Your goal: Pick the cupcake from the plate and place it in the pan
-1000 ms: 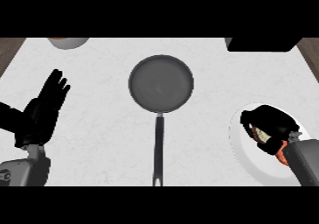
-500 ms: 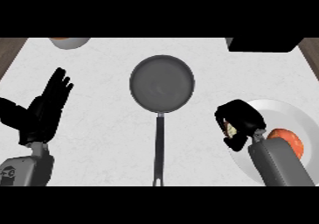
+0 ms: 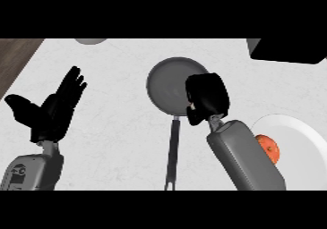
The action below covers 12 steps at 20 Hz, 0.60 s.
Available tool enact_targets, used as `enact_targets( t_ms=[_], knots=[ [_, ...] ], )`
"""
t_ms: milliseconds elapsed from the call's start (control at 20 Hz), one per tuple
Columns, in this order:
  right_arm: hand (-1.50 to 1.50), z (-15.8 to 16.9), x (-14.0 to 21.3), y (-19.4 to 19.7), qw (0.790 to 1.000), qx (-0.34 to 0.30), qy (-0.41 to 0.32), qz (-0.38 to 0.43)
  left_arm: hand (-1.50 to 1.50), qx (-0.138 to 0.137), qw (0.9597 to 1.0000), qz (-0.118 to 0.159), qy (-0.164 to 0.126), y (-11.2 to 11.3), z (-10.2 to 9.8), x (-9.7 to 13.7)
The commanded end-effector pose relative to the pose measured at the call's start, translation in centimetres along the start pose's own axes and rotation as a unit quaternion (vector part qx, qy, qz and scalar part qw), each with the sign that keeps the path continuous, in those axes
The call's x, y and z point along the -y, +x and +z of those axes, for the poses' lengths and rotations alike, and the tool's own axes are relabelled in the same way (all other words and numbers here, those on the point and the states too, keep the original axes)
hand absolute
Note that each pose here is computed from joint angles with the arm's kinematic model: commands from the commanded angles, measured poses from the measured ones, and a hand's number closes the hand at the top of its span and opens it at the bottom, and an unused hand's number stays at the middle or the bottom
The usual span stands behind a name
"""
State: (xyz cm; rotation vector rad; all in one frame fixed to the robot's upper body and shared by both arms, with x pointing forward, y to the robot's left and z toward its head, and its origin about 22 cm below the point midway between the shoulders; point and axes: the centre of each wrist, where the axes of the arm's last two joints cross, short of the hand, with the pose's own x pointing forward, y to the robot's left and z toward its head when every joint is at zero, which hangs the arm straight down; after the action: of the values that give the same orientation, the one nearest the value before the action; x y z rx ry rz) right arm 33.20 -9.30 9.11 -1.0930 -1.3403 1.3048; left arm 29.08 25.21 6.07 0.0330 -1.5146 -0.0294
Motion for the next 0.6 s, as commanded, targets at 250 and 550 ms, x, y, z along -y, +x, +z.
enact_targets(
  t_ms=[250,550],
  knots=[
    [1.5,-0.1,8.0,9.0,0.981,-0.123,-0.146,0.024,0.0,0.003,0.9993,-0.003,-0.036,0.3,-1.0,2.3],
    [1.5,-1.0,10.6,12.2,0.963,-0.196,-0.183,-0.014,0.0,0.018,0.9993,-0.002,-0.034,1.0,-1.6,2.5]
  ],
)
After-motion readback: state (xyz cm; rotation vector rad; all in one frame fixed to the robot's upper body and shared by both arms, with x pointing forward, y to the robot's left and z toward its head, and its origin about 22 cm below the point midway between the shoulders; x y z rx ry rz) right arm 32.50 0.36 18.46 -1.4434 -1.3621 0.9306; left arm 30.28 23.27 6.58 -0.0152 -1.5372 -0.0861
